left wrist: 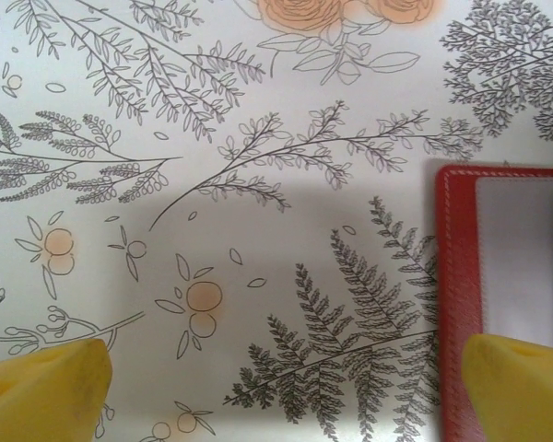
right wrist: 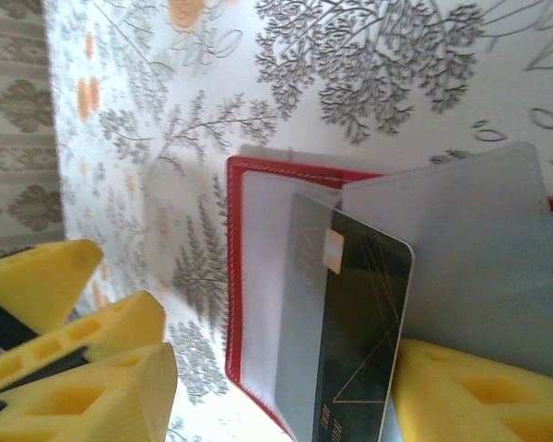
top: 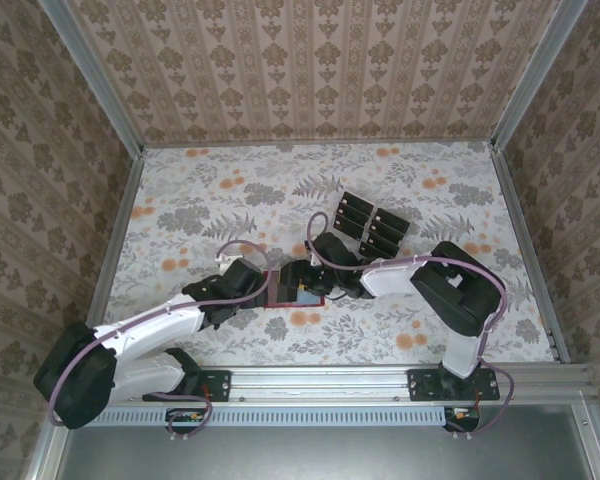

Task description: Put the credit cards into the card holder

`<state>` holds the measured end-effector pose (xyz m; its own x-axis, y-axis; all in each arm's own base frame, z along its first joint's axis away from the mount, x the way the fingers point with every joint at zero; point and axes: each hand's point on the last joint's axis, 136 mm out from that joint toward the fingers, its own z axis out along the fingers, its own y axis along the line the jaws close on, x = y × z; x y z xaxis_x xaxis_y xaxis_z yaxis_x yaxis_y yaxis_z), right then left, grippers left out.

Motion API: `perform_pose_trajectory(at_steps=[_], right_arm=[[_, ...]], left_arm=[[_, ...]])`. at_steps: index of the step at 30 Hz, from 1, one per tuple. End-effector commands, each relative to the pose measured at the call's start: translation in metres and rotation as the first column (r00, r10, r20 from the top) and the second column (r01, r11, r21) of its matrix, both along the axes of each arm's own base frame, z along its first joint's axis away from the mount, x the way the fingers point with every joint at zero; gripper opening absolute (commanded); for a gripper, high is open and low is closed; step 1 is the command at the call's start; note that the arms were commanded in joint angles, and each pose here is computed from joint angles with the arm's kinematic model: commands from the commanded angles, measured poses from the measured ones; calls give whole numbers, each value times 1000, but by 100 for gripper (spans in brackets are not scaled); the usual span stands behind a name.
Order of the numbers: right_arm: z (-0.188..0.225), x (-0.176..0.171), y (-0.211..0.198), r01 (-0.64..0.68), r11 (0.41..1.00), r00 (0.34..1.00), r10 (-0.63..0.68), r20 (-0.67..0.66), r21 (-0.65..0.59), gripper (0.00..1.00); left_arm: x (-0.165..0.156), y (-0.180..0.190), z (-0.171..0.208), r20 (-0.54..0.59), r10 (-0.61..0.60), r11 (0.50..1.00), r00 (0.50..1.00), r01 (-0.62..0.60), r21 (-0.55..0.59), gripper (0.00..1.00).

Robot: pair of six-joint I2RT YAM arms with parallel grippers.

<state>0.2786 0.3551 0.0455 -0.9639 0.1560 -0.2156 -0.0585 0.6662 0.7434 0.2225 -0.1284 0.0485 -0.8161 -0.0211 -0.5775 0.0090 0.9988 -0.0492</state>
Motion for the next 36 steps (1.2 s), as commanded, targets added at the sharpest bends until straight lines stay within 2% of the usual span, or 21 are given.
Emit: perform_pose_trajectory(at_steps=[1,7,11,15,19,23,36], right_arm=[[-23,-19,-34,-21,980,997,6,-76,-196,63],[-2,-24,-47,42,979,997,-53,-51,-200,61],[6,-24,-51,64,973,998,-68,-12,-223,50],[7,-20,-49,51,965,999,-51,8,-257,24],[4,-16,-40,29,963,1000,-26,12,-268,10],[-3,-11,-38,27,957,1000,-24,14,-288,7],[-19,-9,-21,-19,954,1000,16,-11,-300,6]], left_arm=[[-1,3,-5,-12,-5,1000,1000,5,0,100],[6,0,-8,-10,0,1000,1000,0,-19,100],[8,-4,-11,-22,-8,1000,1000,7,-24,100],[6,-4,-16,-41,-15,1000,999,14,-20,100],[2,-1,-21,-54,-12,1000,998,11,-14,100],[-1,1,-26,-70,-7,1000,998,7,-5,100],[-2,-1,-38,-108,-10,1000,994,11,13,100]])
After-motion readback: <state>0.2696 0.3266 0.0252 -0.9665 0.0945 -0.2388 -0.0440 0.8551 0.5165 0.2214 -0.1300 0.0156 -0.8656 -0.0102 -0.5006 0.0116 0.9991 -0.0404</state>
